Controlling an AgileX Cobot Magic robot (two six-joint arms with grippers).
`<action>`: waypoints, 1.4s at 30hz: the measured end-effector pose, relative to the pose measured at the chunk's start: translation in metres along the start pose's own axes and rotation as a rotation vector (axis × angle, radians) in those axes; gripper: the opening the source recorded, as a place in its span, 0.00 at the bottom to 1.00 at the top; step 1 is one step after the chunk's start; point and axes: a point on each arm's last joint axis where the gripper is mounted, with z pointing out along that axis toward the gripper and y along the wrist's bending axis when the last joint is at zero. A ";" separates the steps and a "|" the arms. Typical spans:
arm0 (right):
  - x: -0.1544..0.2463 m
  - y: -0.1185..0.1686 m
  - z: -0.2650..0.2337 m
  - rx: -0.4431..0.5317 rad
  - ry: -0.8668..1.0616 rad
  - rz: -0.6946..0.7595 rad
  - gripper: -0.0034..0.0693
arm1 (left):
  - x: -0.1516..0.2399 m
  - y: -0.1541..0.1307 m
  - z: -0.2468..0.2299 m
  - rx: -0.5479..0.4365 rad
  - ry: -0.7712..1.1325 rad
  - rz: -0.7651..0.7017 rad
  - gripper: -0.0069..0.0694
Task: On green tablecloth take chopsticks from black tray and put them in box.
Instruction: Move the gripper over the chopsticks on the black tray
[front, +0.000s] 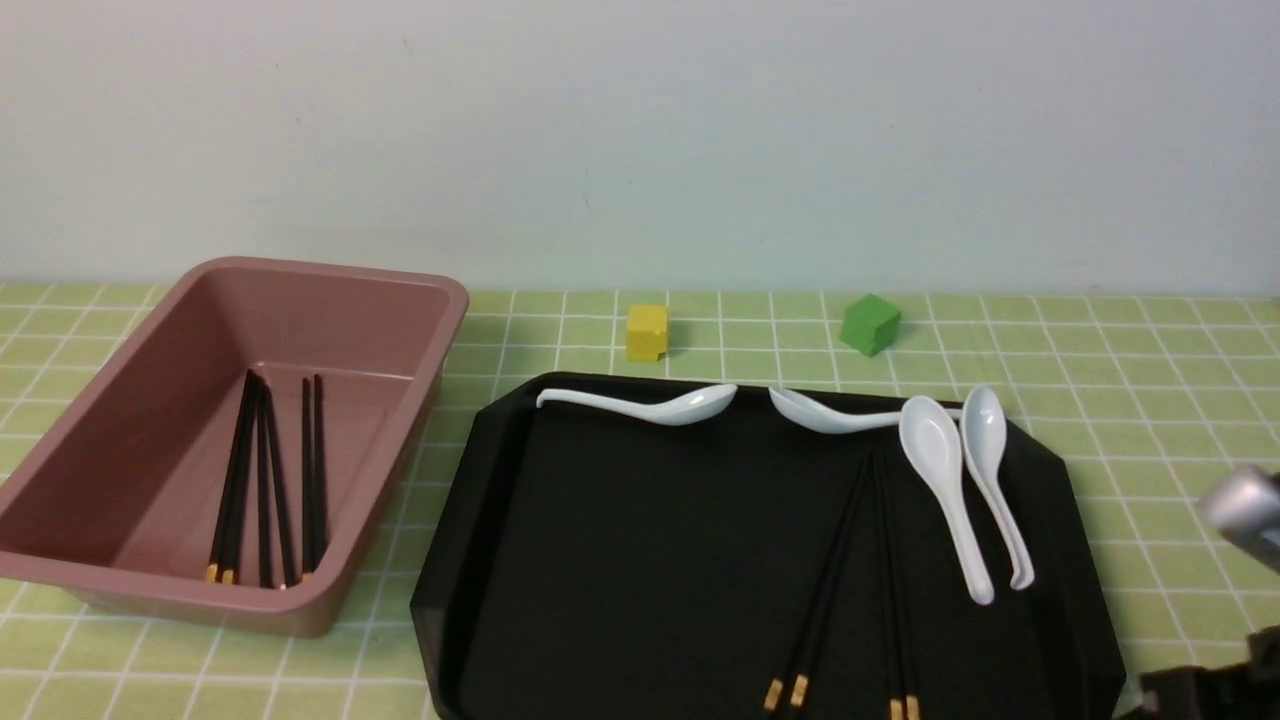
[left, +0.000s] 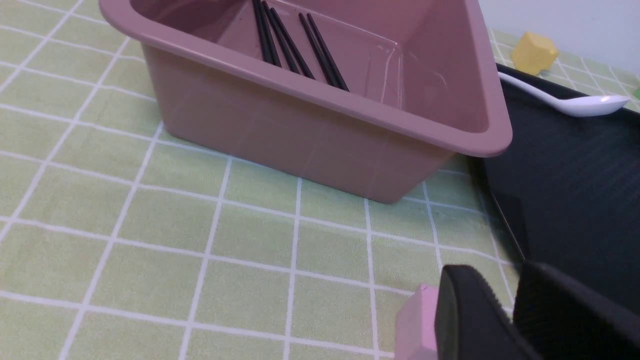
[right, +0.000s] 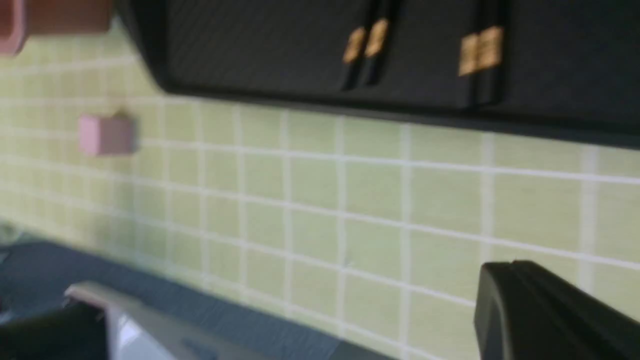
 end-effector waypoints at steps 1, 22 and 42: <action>-0.001 0.001 0.005 -0.014 0.015 -0.007 0.06 | 0.000 0.000 0.000 0.000 0.000 0.000 0.31; -0.070 0.086 0.148 0.565 0.025 -0.017 0.26 | 0.000 0.000 0.000 0.000 0.000 0.000 0.32; -0.085 0.072 0.212 0.644 0.066 0.042 0.61 | 0.000 0.000 0.000 0.000 0.000 0.000 0.33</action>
